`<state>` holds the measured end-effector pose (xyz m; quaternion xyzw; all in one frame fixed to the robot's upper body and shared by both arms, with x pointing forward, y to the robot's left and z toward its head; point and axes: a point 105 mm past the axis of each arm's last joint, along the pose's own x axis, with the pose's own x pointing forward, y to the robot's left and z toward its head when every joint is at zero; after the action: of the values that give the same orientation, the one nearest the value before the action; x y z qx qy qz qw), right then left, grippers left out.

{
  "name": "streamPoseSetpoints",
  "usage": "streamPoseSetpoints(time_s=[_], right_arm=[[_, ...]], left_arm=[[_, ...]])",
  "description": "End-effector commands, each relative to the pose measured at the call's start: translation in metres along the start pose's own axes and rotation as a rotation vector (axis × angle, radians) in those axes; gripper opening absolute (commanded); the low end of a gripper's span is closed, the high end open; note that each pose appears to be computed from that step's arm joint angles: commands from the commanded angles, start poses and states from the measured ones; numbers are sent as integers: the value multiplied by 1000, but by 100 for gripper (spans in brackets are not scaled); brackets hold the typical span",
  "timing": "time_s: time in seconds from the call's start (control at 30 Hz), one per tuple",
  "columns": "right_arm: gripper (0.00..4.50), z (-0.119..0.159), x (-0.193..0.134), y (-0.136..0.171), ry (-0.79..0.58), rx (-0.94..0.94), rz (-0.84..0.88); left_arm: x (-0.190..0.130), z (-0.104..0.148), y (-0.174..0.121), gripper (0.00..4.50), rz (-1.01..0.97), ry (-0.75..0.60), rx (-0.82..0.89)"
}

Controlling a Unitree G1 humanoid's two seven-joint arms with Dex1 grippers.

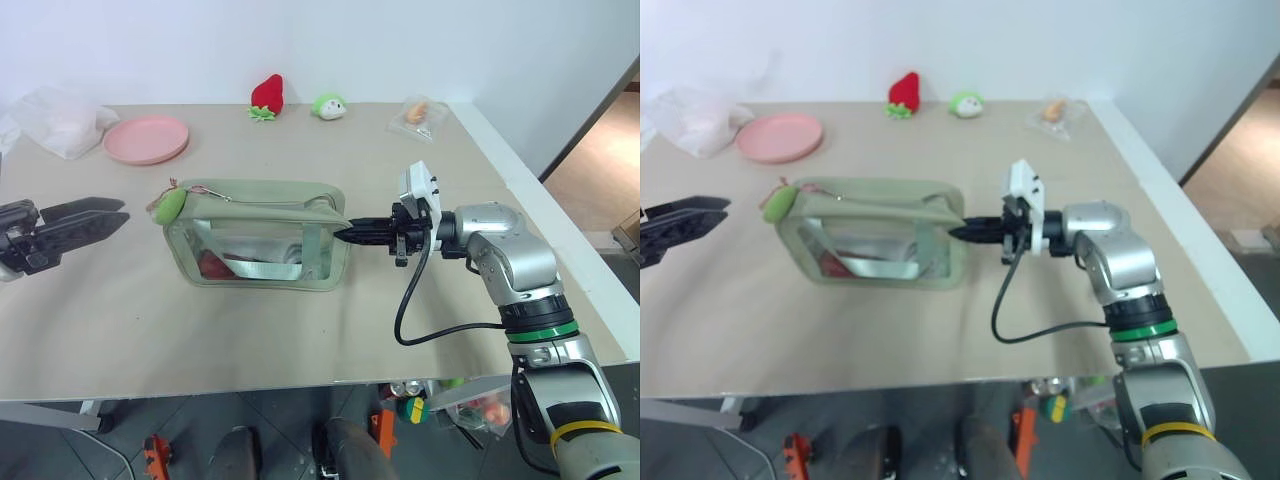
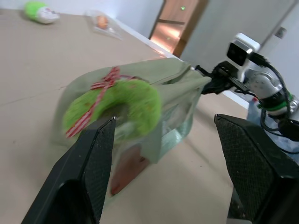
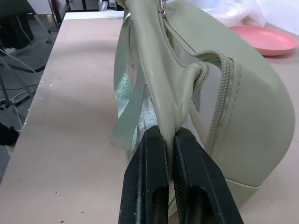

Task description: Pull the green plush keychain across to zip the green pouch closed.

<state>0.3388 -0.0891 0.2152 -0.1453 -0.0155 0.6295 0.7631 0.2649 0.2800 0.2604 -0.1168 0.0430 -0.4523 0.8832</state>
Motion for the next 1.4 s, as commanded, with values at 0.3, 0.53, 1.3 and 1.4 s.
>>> streamPoseSetpoints(time_s=[0.3, 0.53, 1.3, 1.4], right_arm=[[4, 16, -2, 2, -29, -61, -15], [4, 18, -4, 5, -29, -62, -16], [0, 21, -7, 10, -30, -53, -21], [0, 22, -6, 9, -32, -53, -17]], left_arm=[[-6, -8, 17, 350, 51, -42, -46], [11, -22, 30, 350, 50, -81, -136], [40, -15, 27, 105, -16, -183, -156], [36, -19, 27, 105, -7, -185, -176]])
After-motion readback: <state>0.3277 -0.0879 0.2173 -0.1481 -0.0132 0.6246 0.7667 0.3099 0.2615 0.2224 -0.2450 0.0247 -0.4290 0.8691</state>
